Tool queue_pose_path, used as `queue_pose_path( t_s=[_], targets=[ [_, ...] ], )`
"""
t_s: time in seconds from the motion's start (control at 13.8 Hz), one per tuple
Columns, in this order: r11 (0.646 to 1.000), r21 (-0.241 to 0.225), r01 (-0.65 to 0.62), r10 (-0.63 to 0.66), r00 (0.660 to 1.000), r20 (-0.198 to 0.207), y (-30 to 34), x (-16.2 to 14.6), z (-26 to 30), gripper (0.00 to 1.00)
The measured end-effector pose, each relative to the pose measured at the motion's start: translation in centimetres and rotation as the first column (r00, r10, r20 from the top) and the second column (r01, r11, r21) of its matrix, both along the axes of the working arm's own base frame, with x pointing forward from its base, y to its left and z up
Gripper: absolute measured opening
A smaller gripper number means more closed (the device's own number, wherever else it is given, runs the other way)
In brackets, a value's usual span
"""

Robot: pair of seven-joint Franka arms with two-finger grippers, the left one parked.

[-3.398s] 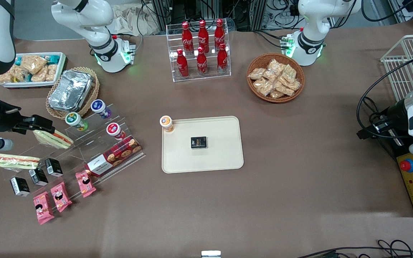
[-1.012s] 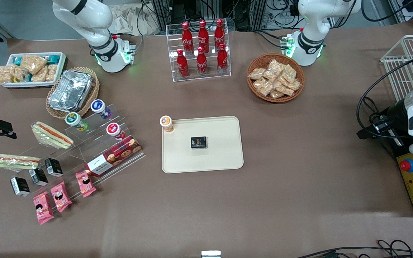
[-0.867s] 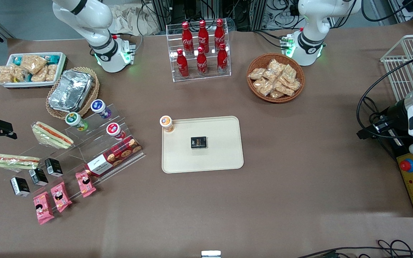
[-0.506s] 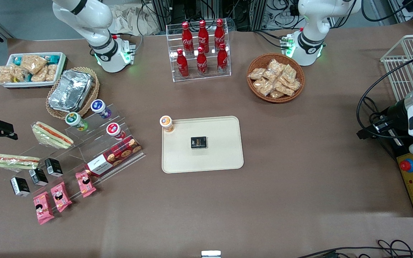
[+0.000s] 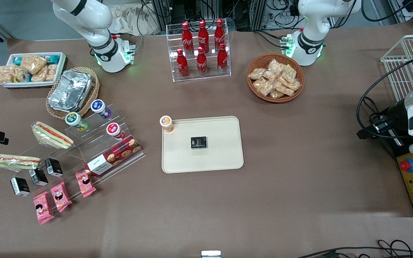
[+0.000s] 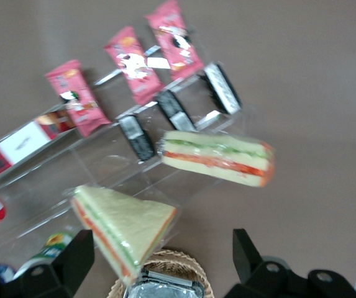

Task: Place sandwich on tray
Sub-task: 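Lower the open right gripper onto the long wrapped sub sandwich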

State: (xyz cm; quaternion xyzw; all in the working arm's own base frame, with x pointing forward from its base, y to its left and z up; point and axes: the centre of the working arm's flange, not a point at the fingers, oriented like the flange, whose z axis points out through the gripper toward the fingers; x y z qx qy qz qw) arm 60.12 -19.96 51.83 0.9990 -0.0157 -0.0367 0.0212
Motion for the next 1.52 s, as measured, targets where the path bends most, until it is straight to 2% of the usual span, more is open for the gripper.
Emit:
queue_pose_path(
  t_s=[0.14, 0.29, 0.36, 0.43, 0.58, 0.72, 1.01, 1.08, 1.23, 1.37, 1.52],
  targets=[
    [0.992, -0.019, 0.127, -0.127, 0.992, 0.004, -2.7, -0.2, -1.0, 0.99],
    [0.966, -0.030, 0.258, -0.258, 0.966, 0.003, -3.8, -0.2, -2.0, 0.99],
    [0.938, -0.034, 0.345, -0.345, 0.939, 0.008, -3.9, -0.1, -2.4, 0.99],
    [0.894, -0.031, 0.447, -0.446, 0.895, 0.022, -4.0, 0.1, -2.6, 0.99],
    [0.765, -0.001, 0.645, -0.643, 0.763, 0.058, -4.5, 0.5, -2.8, 0.99],
    [0.603, 0.020, 0.797, -0.796, 0.600, 0.084, -5.5, 0.8, -3.3, 0.99],
    [0.289, 0.039, 0.957, -0.953, 0.283, 0.104, -6.5, 1.9, -5.8, 0.99],
    [0.229, 0.038, 0.973, -0.969, 0.224, 0.103, -6.7, 2.0, -6.6, 0.99],
    [0.136, 0.025, 0.990, -0.987, 0.133, 0.096, -7.7, 2.0, -8.1, 0.99],
    [0.028, 0.016, 0.999, -0.996, 0.026, 0.087, -9.1, 1.6, -9.3, 0.99],
    [-0.053, 0.022, 0.998, -0.996, -0.054, 0.075, -10.2, 1.4, -10.1, 0.99]
  ],
)
